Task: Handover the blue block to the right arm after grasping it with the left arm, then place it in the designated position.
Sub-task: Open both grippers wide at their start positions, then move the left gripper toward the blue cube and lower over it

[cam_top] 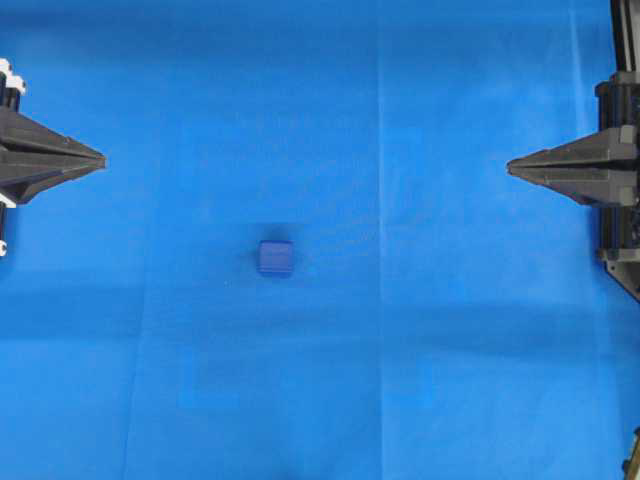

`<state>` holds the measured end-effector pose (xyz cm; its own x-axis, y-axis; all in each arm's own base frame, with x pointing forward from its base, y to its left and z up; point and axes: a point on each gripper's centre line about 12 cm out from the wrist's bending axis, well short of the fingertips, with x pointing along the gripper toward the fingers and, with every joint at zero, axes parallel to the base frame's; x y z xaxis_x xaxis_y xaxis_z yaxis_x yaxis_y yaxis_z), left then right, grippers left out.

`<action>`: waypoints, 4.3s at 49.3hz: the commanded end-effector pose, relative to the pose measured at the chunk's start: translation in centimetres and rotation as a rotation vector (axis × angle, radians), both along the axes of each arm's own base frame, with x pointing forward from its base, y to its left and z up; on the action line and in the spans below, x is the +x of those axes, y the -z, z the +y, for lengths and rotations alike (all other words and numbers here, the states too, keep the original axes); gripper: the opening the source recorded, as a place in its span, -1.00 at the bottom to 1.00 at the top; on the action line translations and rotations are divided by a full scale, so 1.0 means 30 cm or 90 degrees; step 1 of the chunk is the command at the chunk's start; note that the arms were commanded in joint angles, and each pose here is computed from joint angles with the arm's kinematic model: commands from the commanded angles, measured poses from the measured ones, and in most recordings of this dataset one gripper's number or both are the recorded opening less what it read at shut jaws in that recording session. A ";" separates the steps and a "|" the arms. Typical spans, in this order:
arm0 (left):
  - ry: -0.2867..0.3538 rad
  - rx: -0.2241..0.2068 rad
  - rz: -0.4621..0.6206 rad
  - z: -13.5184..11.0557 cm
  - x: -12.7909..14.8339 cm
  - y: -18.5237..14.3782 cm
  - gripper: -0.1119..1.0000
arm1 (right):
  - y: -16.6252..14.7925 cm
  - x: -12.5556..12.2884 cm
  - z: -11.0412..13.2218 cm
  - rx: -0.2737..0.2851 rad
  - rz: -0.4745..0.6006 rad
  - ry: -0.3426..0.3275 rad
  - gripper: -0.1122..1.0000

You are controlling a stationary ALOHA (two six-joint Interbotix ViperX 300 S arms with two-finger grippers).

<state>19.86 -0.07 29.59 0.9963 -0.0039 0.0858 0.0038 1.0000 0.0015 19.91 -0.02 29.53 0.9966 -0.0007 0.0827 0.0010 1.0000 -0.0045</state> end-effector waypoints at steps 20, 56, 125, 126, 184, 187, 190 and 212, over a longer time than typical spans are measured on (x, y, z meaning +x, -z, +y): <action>0.002 -0.002 0.009 -0.002 0.015 -0.011 -0.80 | -0.023 0.015 -0.003 0.005 -0.001 0.003 -0.84; 0.006 0.005 0.001 -0.007 0.015 -0.017 0.85 | -0.023 0.024 -0.008 0.036 0.012 0.008 0.41; -0.004 -0.008 0.083 0.007 0.454 0.021 0.85 | -0.031 0.037 -0.015 0.041 0.018 0.014 0.97; -0.005 -0.008 0.086 0.009 0.463 0.021 0.85 | -0.031 0.037 -0.015 0.040 0.017 0.014 0.97; 0.015 -0.019 0.464 -0.055 0.603 -0.058 0.84 | -0.029 0.038 -0.015 0.043 0.028 0.014 0.97; 0.015 -0.017 0.498 -0.057 0.611 -0.054 0.84 | -0.027 0.038 -0.015 0.044 0.031 0.014 0.97; 0.018 -0.014 0.532 -0.065 0.617 -0.054 0.84 | -0.026 0.039 -0.015 0.043 0.033 0.014 0.97; 0.026 -0.002 0.620 -0.089 0.653 -0.063 0.84 | -0.017 0.046 -0.017 0.043 0.041 0.016 0.97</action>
<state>39.47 -2.63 29.66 0.5933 -0.0368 -0.8041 0.0299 0.9993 -0.0237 20.98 -0.48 28.85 0.9996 -0.0266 -0.0124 0.0273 0.9979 0.0588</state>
